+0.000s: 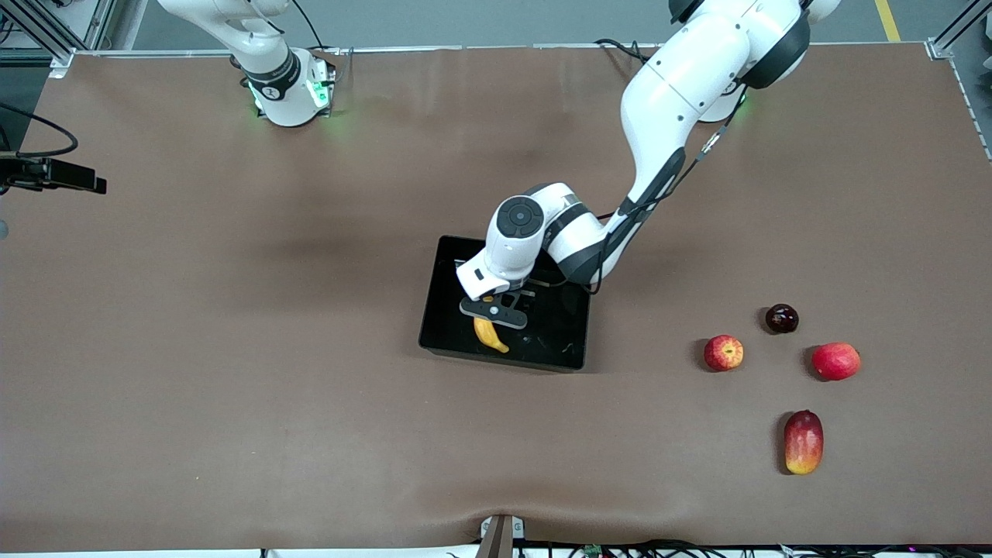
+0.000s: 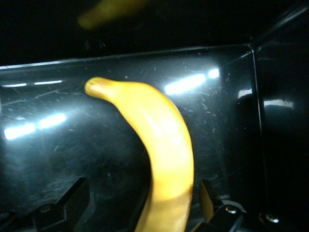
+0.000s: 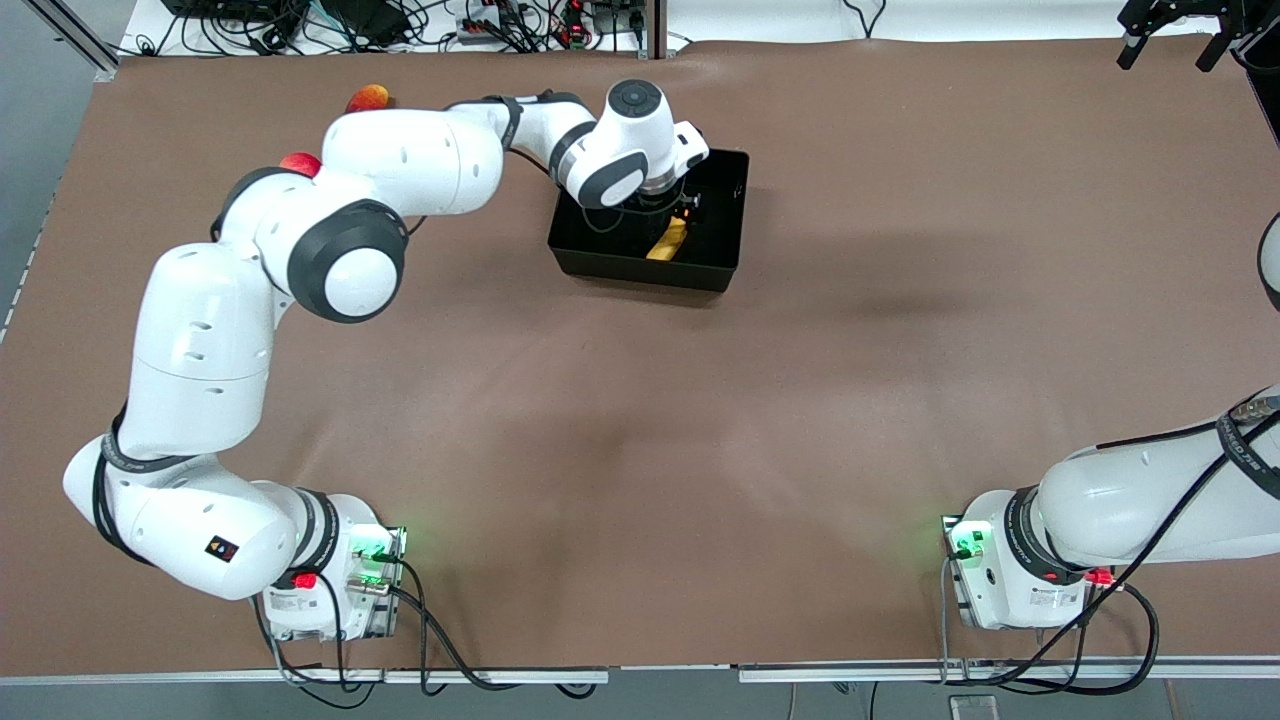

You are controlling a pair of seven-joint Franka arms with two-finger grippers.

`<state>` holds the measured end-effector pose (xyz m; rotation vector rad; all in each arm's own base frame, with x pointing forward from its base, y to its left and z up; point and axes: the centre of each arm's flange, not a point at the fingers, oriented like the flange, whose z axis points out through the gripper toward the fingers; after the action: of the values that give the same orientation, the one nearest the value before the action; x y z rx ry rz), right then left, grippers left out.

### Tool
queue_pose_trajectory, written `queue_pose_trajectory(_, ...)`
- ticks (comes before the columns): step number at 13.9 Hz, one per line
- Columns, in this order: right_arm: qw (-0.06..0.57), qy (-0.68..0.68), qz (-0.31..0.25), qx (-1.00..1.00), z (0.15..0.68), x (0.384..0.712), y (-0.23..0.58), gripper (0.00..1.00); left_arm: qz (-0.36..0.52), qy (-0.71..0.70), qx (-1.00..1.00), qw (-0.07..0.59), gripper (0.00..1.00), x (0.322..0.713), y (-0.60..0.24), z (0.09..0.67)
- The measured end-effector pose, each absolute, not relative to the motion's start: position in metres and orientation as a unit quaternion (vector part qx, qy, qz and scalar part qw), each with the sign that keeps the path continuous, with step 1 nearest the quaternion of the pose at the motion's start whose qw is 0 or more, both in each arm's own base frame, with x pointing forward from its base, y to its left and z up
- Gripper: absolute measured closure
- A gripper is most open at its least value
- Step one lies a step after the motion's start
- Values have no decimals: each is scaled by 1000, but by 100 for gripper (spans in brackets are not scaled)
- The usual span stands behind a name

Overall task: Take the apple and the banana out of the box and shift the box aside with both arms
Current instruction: 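Move the left gripper back into the tray and grasp the banana, then lift the banana with the left gripper while the right gripper reaches the tray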

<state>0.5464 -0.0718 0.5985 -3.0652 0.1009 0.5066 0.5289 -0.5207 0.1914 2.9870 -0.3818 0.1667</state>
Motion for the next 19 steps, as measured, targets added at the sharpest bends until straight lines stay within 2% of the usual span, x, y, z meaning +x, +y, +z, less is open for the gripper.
queue_pose_trajectory(5, 20, 37, 163, -986, 560, 553, -71, 0, 66, -134, 988, 41, 0, 514, -537, 162)
queue_pose_trajectory(7, 33, 50, 166, -984, 537, 555, -67, 0, 69, -130, 988, 43, 4, 514, -537, 162)
queue_pose_trajectory(8, 37, 54, 166, -984, 529, 555, -65, 0, 70, -121, 989, 45, 13, 516, -538, 164)
queue_pose_trajectory(12, 43, 70, 162, -983, 517, 554, -55, 0, 80, -108, 990, 52, 59, 522, -541, 177)
queue_pose_trajectory(13, 52, 86, 162, -982, 517, 555, -44, 0, 81, -106, 990, 51, 64, 524, -541, 184)
queue_pose_trajectory(19, 77, 98, 132, -983, 533, 560, 41, 0, 93, -82, 991, 55, 64, 537, -540, 258)
